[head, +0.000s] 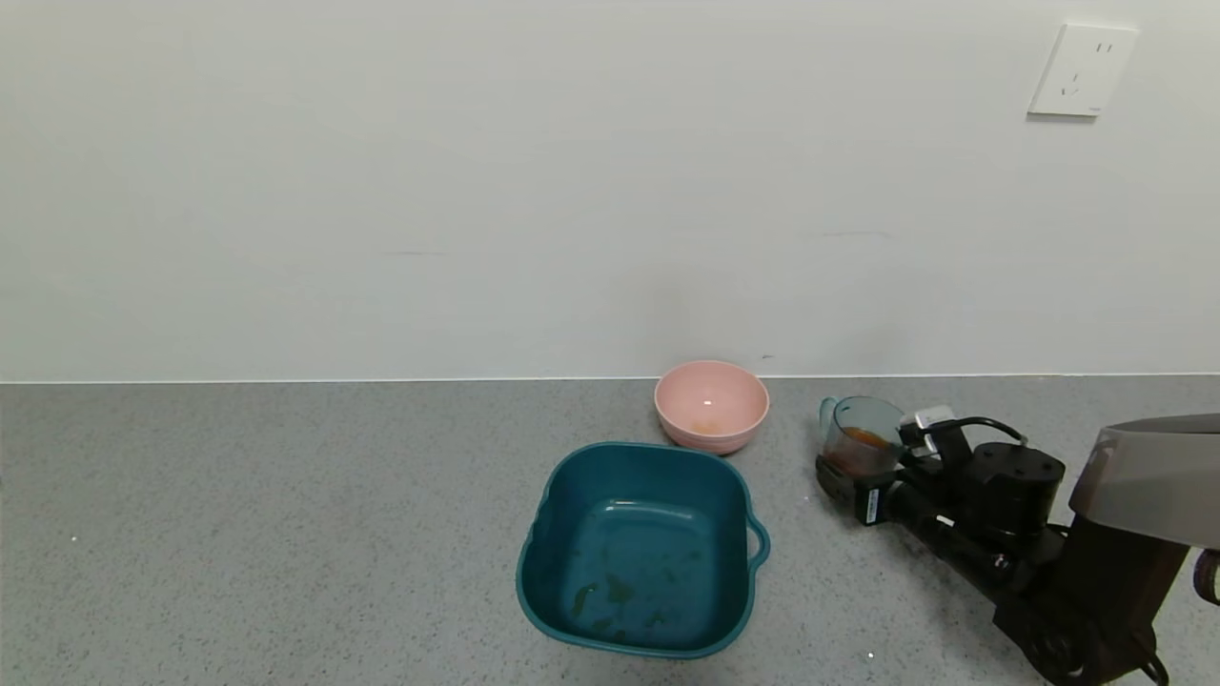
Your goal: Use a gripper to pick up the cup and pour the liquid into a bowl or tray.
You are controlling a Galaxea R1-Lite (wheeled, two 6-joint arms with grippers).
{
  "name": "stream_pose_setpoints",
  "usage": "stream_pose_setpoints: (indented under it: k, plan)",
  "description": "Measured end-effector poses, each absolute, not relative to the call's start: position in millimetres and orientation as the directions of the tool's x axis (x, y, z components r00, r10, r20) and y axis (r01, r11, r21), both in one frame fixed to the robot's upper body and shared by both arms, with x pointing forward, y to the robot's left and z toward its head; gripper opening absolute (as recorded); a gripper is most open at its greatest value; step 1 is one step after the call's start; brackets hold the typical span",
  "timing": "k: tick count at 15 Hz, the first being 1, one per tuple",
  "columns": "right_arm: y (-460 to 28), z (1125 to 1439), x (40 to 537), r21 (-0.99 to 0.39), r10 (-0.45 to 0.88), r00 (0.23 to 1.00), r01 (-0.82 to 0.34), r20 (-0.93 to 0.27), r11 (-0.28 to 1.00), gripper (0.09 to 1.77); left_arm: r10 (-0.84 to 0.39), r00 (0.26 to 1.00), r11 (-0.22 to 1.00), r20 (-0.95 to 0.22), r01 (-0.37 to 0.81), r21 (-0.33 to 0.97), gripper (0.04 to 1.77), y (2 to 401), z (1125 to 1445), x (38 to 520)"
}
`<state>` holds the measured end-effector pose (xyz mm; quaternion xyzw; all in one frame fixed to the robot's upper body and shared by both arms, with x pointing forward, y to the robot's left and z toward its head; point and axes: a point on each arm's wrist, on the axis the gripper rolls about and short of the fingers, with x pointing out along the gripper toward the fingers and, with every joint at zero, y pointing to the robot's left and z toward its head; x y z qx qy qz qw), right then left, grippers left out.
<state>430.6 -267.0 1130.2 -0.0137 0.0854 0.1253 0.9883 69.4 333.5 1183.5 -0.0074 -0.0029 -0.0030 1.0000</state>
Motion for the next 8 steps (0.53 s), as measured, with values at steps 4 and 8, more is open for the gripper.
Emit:
stream_pose_setpoints:
  k: [4, 8]
  plan:
    - [-266.4, 1131.6, 433.8, -0.007, 0.244, 0.957, -0.248, -0.159, 0.969, 1.71, -0.006, 1.000, 1.000, 0.006, 0.006, -0.015, 1.72, 333.4, 1183.5, 69.4]
    - [-265.8, 1131.3, 436.0, -0.007, 0.243, 0.958, -0.247, -0.154, 0.969, 1.71, -0.006, 1.000, 1.000, 0.006, 0.006, -0.015, 1.72, 333.4, 1183.5, 69.4]
